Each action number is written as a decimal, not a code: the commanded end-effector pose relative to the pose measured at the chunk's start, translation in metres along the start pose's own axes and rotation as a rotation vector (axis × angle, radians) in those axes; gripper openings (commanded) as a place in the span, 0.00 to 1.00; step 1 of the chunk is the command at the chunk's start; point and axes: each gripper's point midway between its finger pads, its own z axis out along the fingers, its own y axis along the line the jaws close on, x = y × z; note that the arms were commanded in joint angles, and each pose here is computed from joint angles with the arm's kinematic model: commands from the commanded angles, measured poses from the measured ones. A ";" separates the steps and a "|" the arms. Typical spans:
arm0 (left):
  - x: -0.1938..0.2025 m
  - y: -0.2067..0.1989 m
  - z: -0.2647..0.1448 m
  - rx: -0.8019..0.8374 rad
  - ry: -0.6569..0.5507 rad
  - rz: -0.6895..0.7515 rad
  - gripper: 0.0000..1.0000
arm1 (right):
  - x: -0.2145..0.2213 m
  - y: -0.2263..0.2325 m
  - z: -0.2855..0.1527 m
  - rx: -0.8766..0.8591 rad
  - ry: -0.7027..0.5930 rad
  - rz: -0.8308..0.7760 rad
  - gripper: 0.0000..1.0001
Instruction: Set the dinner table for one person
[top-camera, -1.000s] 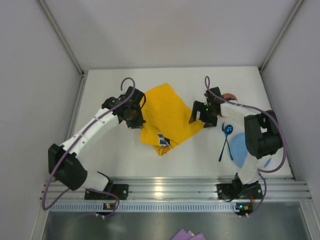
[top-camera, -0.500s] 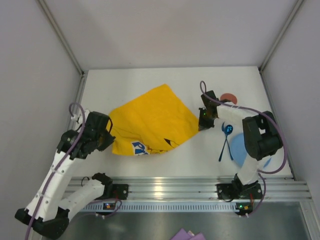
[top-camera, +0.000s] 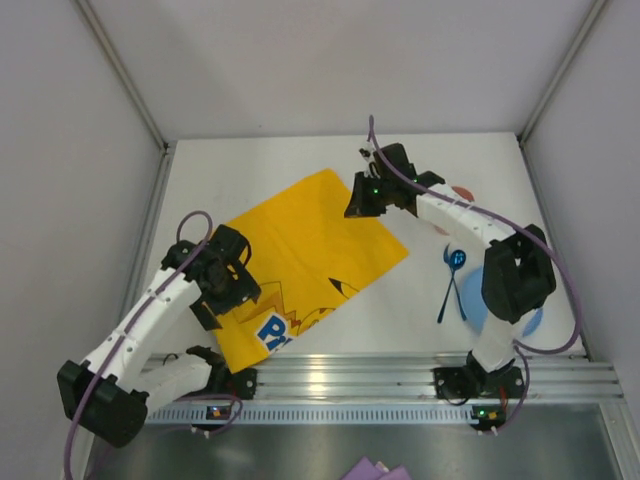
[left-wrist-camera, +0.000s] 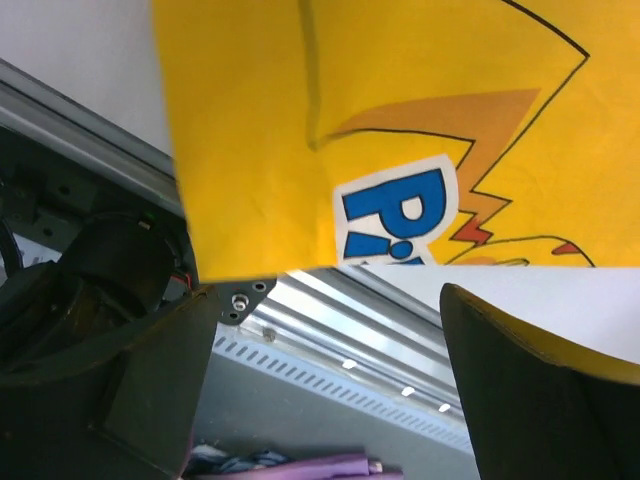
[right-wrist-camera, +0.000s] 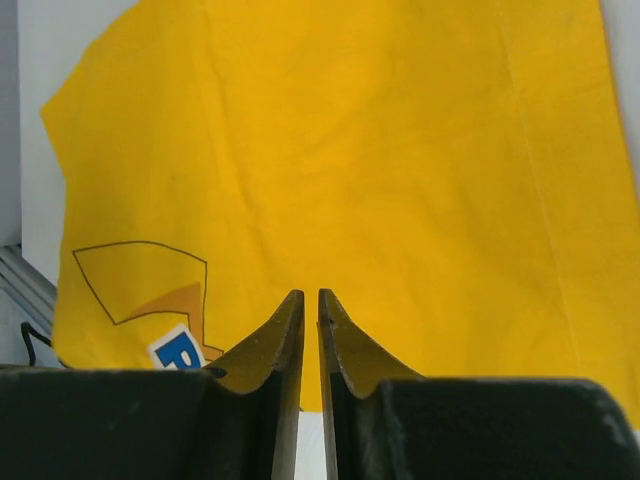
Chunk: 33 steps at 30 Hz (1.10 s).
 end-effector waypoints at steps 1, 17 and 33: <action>-0.009 -0.021 -0.031 0.055 0.015 0.008 0.98 | 0.000 0.004 0.019 -0.031 0.037 -0.024 0.13; -0.085 -0.107 0.076 0.098 -0.086 0.152 0.89 | 0.024 -0.017 0.094 -0.010 0.203 0.052 0.00; -0.125 -0.164 0.170 0.058 0.043 0.256 0.84 | 0.176 -0.130 0.042 0.400 0.481 0.103 0.00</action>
